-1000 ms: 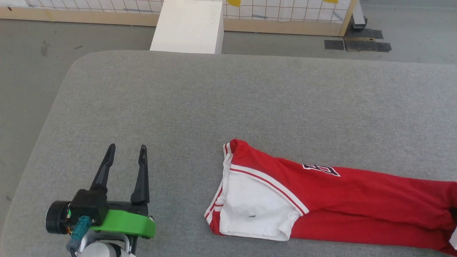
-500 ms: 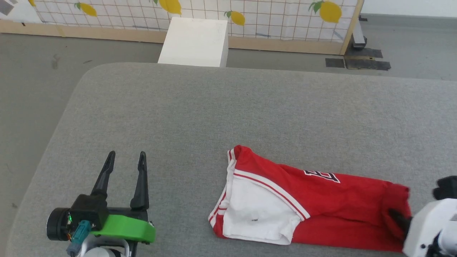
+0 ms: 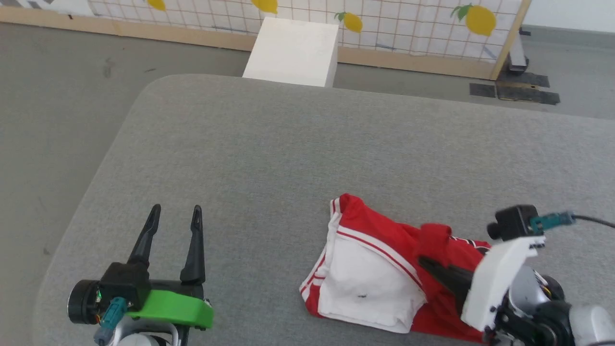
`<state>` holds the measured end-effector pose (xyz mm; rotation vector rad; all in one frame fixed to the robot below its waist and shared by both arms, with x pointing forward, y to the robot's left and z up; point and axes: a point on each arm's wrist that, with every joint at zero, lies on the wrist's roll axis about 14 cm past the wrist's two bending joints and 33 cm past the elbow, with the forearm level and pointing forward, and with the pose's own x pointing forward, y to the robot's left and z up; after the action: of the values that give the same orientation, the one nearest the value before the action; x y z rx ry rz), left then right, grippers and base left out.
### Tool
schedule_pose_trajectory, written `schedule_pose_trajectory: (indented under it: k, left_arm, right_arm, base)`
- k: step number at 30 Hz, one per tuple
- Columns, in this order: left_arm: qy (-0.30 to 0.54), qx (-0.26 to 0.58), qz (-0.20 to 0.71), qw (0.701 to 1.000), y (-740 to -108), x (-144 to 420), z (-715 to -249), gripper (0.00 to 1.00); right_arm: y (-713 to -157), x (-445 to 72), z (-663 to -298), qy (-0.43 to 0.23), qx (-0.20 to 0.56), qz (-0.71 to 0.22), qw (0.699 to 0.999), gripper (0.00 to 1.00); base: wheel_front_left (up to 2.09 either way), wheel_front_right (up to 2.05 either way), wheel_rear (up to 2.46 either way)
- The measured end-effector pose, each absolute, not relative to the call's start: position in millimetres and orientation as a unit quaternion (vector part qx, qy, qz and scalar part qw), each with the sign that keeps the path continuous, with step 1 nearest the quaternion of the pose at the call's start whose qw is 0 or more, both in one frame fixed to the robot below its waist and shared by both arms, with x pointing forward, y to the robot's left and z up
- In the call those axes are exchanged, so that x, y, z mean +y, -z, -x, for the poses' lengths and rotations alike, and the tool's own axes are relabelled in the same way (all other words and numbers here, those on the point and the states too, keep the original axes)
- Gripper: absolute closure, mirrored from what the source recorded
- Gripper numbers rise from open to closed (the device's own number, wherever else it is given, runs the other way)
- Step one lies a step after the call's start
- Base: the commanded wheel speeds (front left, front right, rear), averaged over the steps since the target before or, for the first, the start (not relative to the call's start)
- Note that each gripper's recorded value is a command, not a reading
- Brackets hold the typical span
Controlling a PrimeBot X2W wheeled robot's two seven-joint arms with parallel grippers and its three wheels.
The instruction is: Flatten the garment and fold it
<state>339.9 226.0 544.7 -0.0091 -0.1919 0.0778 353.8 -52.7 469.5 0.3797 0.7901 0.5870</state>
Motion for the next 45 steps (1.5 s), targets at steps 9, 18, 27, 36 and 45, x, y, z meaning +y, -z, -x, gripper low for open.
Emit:
schedule_pose_trajectory:
  k: [9, 18, 27, 36, 45]
  left_arm:
    - [-0.063, -0.085, 0.002, 0.994, -538.8, 238.6, -329.0, 0.00]
    - [-0.088, -0.068, -0.001, 0.994, -530.1, 252.3, -320.3, 0.00]
    - [-0.088, -0.062, 0.001, 0.994, -526.3, 252.4, -321.2, 0.00]
    - [-0.065, -0.074, 0.007, 0.995, -531.8, 239.4, -329.8, 0.00]
    - [-0.034, -0.091, 0.022, 0.995, -540.6, 221.4, -344.1, 0.00]
  right_arm:
    - [-470.3, 3.9, -371.4, -0.349, 0.382, -0.198, 0.833, 1.00]
    - [-445.4, 34.4, -385.3, -0.360, 0.406, -0.200, 0.816, 1.00]
    - [-446.3, 63.4, -373.7, -0.399, 0.410, -0.211, 0.793, 0.00]
    - [-504.9, 33.4, -425.9, -0.367, 0.252, -0.139, 0.885, 0.00]
    - [-566.1, -83.4, -473.9, -0.255, 0.027, 0.068, 0.964, 0.00]
  base:
    - [0.00, 0.00, 0.00]
    - [0.00, 0.00, 0.00]
    - [0.00, 0.00, 0.00]
    - [0.00, 0.00, 0.00]
    - [0.00, 0.00, 0.00]
